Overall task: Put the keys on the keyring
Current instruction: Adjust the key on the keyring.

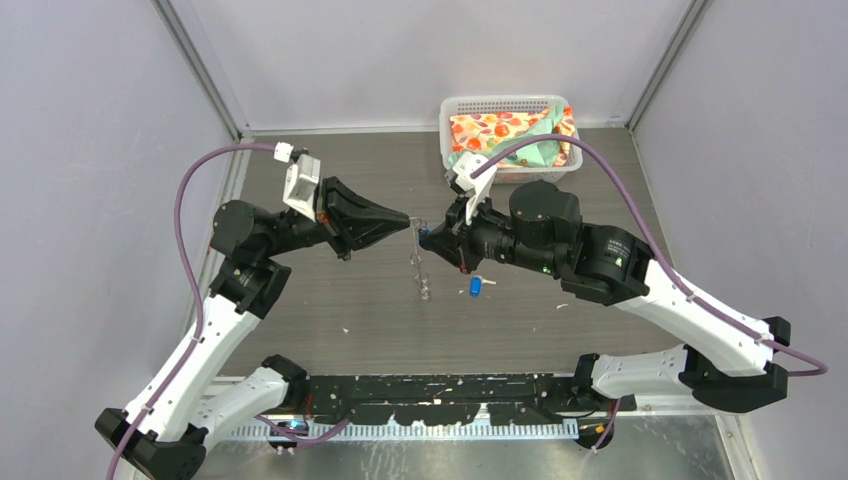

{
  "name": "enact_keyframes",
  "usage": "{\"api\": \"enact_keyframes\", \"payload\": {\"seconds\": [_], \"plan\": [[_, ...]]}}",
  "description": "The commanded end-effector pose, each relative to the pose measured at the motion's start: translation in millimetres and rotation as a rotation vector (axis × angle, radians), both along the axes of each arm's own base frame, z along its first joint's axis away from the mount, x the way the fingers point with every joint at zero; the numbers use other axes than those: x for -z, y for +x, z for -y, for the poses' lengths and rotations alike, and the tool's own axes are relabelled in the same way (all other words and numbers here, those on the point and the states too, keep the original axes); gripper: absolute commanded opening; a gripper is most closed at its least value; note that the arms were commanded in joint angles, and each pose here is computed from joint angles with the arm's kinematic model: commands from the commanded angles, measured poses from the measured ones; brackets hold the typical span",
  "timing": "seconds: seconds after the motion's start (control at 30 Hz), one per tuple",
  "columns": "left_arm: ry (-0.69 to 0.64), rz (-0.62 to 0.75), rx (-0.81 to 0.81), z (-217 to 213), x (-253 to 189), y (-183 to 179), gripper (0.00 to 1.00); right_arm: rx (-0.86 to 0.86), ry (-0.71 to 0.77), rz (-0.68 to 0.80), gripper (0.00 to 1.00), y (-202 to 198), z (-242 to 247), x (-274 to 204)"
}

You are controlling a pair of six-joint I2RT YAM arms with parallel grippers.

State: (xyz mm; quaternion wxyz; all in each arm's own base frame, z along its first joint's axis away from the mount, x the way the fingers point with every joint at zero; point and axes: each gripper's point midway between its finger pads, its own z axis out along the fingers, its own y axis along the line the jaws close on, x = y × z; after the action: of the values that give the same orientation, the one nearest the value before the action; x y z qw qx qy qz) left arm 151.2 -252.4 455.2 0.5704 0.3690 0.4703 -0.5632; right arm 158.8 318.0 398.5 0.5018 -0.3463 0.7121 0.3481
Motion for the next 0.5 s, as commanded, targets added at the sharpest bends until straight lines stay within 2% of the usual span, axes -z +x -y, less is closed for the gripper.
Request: {"api": "enact_keyframes", "payload": {"seconds": [0.0, 0.07, 0.2, 0.23, 0.33, 0.37, 0.47], "plan": [[-0.043, 0.116, -0.001, -5, -20, -8, 0.00, -0.034, 0.041, -0.031, 0.01, -8, 7, -13], [-0.041, 0.121, 0.002, -5, -19, -8, 0.00, -0.058, 0.055, -0.050, 0.01, -11, 8, -16], [-0.036, 0.124, 0.002, -4, -17, -8, 0.00, -0.070, 0.073, -0.073, 0.13, -14, 13, -19], [-0.033, 0.124, 0.003, -4, -16, -8, 0.00, -0.077, 0.082, -0.079, 0.18, -16, 15, -21], [-0.028, 0.127, 0.007, -5, -13, -10, 0.00, -0.084, 0.103, -0.078, 0.49, -21, 23, -32], [-0.026, 0.127, 0.009, -5, -13, -10, 0.00, -0.085, 0.100, -0.075, 0.55, -23, 27, -35], [-0.021, 0.128, 0.021, -4, -12, -12, 0.00, -0.085, 0.099, -0.041, 0.63, -25, 36, -48]]}}
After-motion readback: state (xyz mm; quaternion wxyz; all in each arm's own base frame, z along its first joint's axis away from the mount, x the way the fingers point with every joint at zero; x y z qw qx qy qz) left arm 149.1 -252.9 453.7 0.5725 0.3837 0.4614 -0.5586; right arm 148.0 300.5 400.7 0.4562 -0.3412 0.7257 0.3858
